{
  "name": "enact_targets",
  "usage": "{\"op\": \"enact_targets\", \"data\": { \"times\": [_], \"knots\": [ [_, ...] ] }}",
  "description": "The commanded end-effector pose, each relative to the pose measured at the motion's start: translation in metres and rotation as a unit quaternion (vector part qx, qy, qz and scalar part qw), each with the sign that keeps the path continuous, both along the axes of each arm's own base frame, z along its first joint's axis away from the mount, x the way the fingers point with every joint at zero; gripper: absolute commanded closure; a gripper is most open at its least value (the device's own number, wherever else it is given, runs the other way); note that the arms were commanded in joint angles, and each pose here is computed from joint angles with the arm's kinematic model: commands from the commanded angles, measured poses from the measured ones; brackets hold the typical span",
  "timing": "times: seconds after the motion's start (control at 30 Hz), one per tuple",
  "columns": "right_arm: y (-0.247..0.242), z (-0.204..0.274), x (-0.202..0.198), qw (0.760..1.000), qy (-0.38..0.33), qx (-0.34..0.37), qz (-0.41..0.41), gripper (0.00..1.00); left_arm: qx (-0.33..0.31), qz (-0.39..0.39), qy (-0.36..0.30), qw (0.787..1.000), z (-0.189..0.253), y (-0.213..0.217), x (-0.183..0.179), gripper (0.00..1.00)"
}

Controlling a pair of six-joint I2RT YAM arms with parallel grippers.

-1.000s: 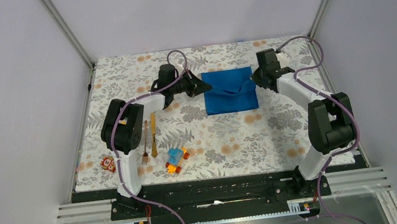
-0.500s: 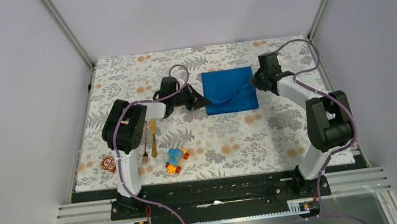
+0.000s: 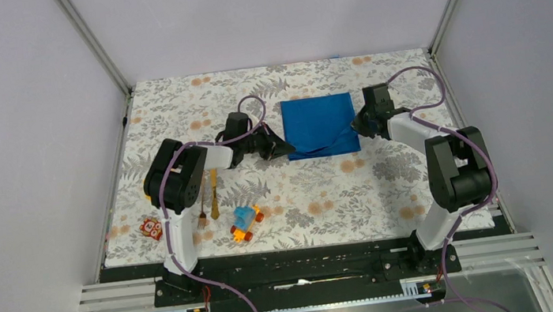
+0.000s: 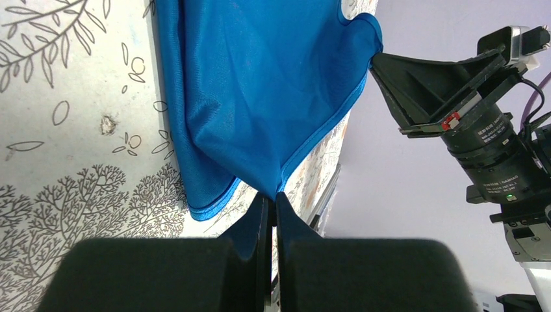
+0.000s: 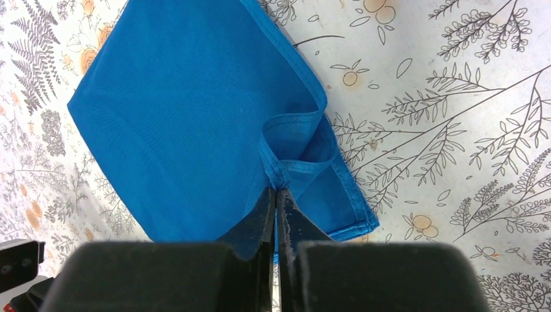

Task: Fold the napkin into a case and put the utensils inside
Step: Smooth out the square-folded napkin at the center of the board.

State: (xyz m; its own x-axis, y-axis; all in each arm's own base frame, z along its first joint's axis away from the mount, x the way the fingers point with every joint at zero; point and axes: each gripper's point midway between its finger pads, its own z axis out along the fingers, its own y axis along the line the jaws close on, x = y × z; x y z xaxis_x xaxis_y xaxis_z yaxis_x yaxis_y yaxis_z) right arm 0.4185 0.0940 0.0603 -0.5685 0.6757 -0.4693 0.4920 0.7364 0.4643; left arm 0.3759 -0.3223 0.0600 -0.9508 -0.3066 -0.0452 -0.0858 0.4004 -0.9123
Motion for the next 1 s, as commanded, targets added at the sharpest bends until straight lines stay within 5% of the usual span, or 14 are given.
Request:
{"op": "enact_targets", "data": {
  "times": [0.0, 0.13, 0.2, 0.37, 0.5, 0.63, 0.97],
  "knots": [
    [0.004, 0.022, -0.002, 1.000, -0.021, 0.016, 0.013, 1.00, -0.012, -0.007, -0.044, 0.999, 0.024, 0.000, 0.005, 1.00],
    [0.007, 0.015, -0.031, 0.999, 0.032, 0.033, 0.017, 0.95, -0.015, -0.011, -0.037, 0.999, 0.024, 0.000, -0.005, 1.00],
    [0.005, 0.015, -0.046, 0.998, 0.047, 0.029, 0.019, 0.80, -0.019, -0.018, -0.030, 0.999, 0.020, -0.002, -0.012, 1.00],
    [-0.002, 0.007, -0.084, 0.994, 0.099, 0.034, 0.010, 0.23, -0.021, -0.019, -0.013, 1.000, 0.007, -0.001, -0.027, 1.00],
    [0.001, 0.009, -0.087, 0.991, 0.127, 0.051, -0.008, 0.05, -0.024, -0.025, -0.006, 0.999, 0.001, -0.004, -0.034, 1.00],
    [-0.008, -0.001, -0.091, 0.975, 0.208, 0.037, -0.065, 0.10, -0.025, -0.023, -0.003, 0.999, -0.002, -0.004, -0.036, 1.00],
    [-0.018, -0.012, -0.074, 0.969, 0.209, 0.026, -0.126, 0.33, -0.024, 0.001, 0.011, 1.000, -0.013, 0.006, -0.042, 1.00]
  ]
}}
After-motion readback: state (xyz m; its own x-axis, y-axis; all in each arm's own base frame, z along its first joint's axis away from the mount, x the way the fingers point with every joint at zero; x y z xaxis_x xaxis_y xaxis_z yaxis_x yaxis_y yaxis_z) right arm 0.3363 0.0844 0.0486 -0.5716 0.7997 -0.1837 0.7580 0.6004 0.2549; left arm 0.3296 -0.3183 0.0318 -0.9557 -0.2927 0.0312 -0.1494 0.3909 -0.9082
